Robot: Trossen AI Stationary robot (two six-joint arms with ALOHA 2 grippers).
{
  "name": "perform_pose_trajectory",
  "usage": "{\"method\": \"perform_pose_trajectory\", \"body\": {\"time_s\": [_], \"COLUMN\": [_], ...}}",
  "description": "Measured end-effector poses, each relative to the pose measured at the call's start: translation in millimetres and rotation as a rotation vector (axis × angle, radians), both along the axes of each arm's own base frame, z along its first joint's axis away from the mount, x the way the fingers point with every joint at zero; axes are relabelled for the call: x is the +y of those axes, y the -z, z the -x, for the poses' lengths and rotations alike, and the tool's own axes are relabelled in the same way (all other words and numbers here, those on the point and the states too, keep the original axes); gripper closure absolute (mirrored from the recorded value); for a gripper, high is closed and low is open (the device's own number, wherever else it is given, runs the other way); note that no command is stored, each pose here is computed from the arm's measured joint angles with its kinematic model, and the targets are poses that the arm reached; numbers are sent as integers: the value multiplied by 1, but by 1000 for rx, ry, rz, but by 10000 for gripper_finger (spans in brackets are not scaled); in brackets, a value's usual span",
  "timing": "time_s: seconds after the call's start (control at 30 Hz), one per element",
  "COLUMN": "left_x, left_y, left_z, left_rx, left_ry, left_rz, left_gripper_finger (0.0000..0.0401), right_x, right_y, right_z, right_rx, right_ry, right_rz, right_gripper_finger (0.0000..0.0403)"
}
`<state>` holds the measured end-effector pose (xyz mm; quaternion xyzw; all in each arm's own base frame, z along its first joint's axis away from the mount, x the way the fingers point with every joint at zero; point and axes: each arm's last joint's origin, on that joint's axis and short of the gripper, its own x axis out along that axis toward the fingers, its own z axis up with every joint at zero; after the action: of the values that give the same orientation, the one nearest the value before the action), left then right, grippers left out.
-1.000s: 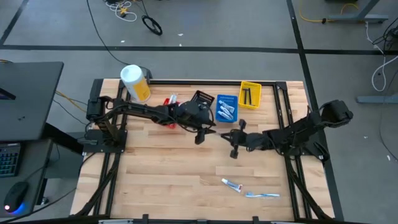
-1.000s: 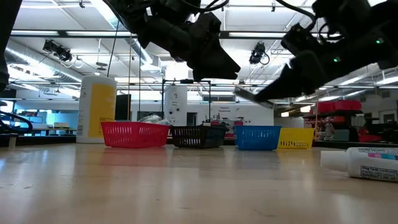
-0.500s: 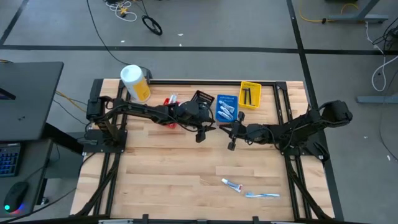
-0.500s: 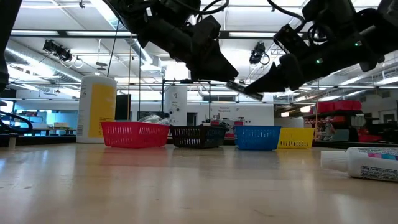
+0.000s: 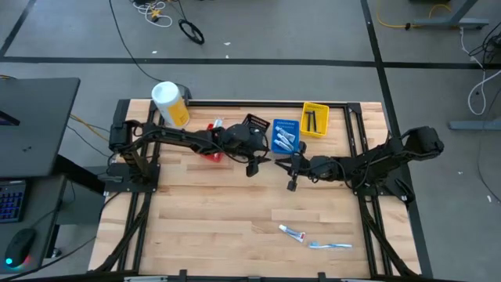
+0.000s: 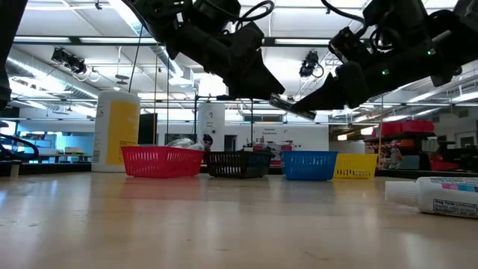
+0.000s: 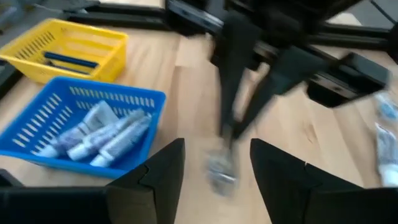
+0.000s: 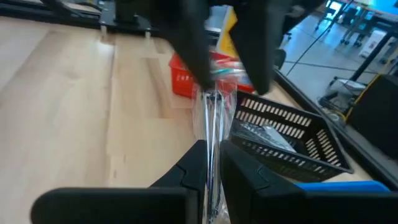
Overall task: Pick & Place Travel size toiletries
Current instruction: Put the nail cutter into the black bin
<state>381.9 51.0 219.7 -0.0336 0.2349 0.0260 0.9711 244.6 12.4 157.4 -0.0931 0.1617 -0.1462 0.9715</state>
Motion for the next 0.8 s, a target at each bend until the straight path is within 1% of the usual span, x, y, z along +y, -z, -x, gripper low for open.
{"method": "perform_pose_trajectory", "body": {"time_s": [0.17, 0.3, 0.4, 0.8], "left_x": [0, 0, 0, 0], "left_y": [4, 4, 4, 2], "left_z": [2, 2, 2, 1], "left_rx": [51, 51, 43, 26], "left_ry": [-2, 9, 13, 16], "left_rz": [11, -10, -17, -31], "left_gripper_finger": [190, 190, 206, 293], "right_x": [-2, -4, -5, -6], "right_y": [-1, -5, -5, -5], "right_z": [0, -1, -2, -2], "right_rx": [-12, -45, -52, -53], "right_ry": [15, 15, 21, 18], "right_rz": [13, 8, 7, -2], "right_gripper_finger": [360, 360, 360, 360]}}
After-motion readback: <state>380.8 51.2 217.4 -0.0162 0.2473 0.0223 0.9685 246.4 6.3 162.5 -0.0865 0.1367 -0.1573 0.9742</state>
